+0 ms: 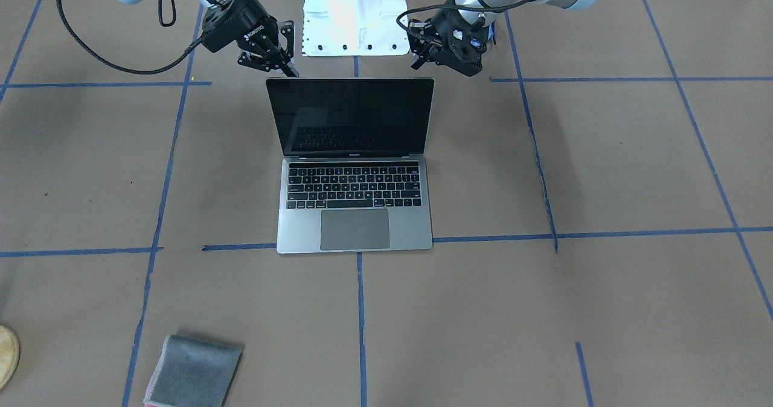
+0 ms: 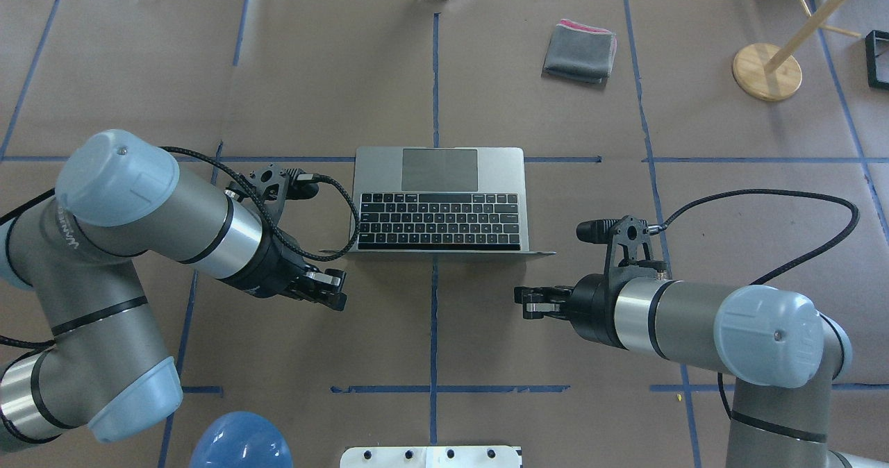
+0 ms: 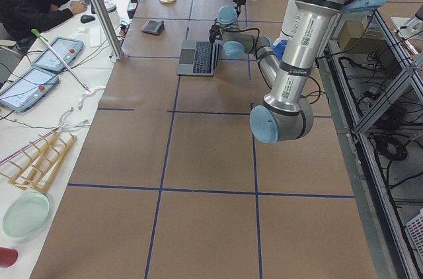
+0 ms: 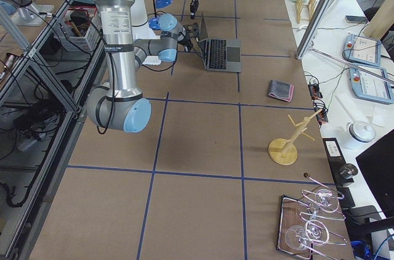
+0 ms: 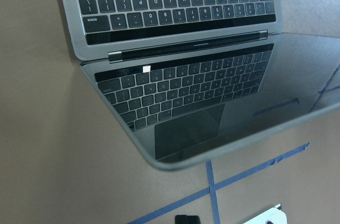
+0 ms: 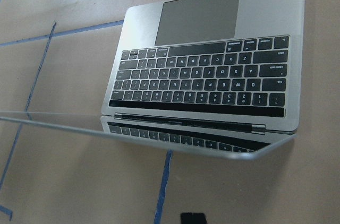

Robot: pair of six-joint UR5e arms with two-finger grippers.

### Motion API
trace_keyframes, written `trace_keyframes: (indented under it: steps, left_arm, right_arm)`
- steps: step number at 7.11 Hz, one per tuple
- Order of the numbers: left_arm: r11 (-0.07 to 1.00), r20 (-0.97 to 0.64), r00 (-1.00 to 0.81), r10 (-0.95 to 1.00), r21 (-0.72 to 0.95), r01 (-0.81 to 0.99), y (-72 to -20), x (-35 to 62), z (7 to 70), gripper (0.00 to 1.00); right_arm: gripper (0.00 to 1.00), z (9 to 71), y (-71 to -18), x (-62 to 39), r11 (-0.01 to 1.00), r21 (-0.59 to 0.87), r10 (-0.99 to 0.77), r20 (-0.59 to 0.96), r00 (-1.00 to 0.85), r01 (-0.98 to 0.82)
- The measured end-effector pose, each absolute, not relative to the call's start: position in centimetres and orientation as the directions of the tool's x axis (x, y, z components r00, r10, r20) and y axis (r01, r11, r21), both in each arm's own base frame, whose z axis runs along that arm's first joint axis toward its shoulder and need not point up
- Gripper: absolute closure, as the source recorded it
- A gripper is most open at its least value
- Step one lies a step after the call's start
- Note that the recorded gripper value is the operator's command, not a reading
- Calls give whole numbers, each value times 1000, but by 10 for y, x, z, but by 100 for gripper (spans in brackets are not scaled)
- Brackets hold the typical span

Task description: Close laptop

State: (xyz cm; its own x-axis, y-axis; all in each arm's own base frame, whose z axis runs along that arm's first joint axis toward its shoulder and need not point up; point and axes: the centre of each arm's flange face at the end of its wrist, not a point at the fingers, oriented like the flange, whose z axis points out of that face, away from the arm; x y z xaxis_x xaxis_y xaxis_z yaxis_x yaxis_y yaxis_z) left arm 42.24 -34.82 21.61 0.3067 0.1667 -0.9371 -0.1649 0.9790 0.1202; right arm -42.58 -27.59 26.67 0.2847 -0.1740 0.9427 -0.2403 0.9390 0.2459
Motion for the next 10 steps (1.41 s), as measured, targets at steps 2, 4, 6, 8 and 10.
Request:
trace_keyframes:
  steps: [2, 4, 6, 8, 10]
  left_arm:
    - [985, -939, 308, 156, 123, -123, -370, 413, 209, 99]
    - [989, -938, 316, 142, 120, -90, -394, 413, 203, 99]
    - [992, -937, 327, 128, 114, -61, -412, 407, 205, 99]
    - [993, -935, 332, 120, 111, -48, -422, 404, 206, 99]
    - [993, -935, 334, 117, 109, -43, -429, 408, 203, 99]
  right_arm:
    - [100, 259, -287, -432, 933, 247, -173, 945, 278, -262]
    - [100, 242, -305, -441, 926, 249, -162, 941, 297, -284]
    - [100, 224, -323, -442, 918, 254, -153, 935, 321, -305]
    - [100, 221, -339, -437, 908, 256, -141, 932, 333, -333]
    - [100, 219, -360, -437, 897, 256, -128, 930, 344, -360]
